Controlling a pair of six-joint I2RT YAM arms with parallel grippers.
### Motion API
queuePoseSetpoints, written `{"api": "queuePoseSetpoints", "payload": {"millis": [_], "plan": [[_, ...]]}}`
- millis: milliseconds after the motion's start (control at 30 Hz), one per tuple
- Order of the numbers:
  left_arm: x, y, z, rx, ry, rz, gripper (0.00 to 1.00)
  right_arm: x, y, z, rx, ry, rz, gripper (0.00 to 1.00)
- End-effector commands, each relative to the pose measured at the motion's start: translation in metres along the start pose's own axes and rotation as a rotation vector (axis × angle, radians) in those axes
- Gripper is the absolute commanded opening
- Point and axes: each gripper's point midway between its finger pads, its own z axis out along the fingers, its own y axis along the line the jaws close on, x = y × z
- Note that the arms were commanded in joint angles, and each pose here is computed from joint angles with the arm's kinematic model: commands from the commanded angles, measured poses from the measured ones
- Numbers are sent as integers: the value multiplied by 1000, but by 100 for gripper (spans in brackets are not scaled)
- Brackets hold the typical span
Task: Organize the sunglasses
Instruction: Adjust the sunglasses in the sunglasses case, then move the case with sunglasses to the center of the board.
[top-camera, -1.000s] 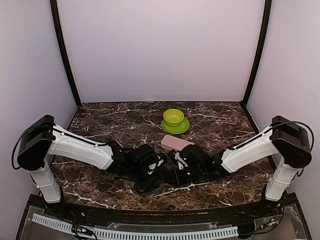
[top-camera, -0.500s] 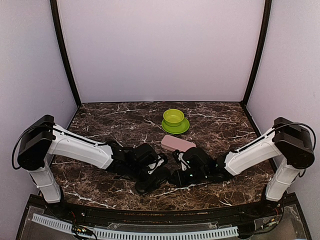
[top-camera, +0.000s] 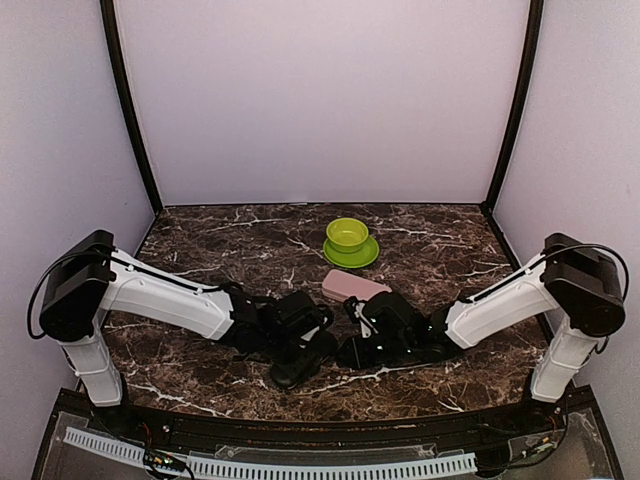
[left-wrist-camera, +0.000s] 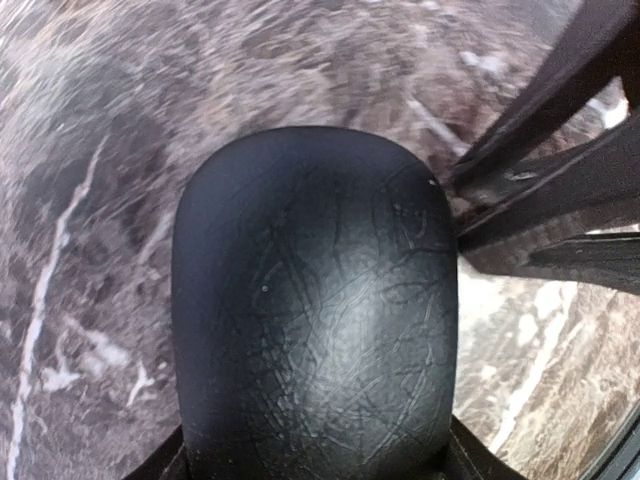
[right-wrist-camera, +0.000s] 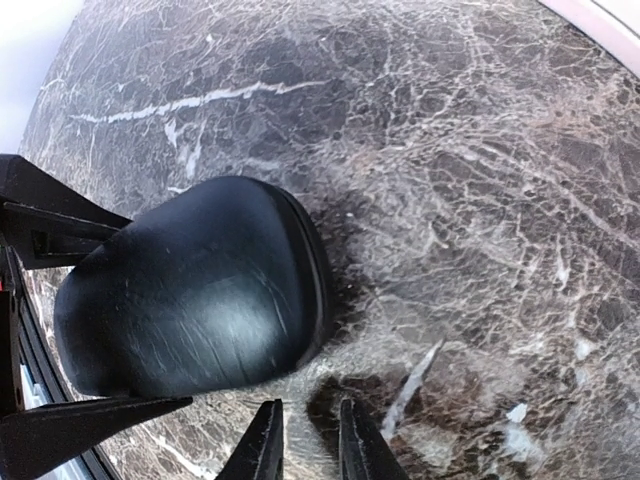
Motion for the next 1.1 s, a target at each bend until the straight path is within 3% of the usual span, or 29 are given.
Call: {"api": "queuePoseSetpoints", "payload": {"millis": [0, 433, 867, 1067], "plan": [[4, 38, -3, -130, 45, -136, 51, 2, -16, 0, 54, 19, 25, 21], [-26, 130, -15, -278, -40, -321, 54, -6, -19, -7, 65, 10, 20, 22], [-28, 104, -2, -97, -47, -409, 88, -6, -22, -7, 61, 13, 25, 22], [-18, 102, -11, -93, -57, -419, 91, -7, -20, -7, 57, 12, 29, 22]]}}
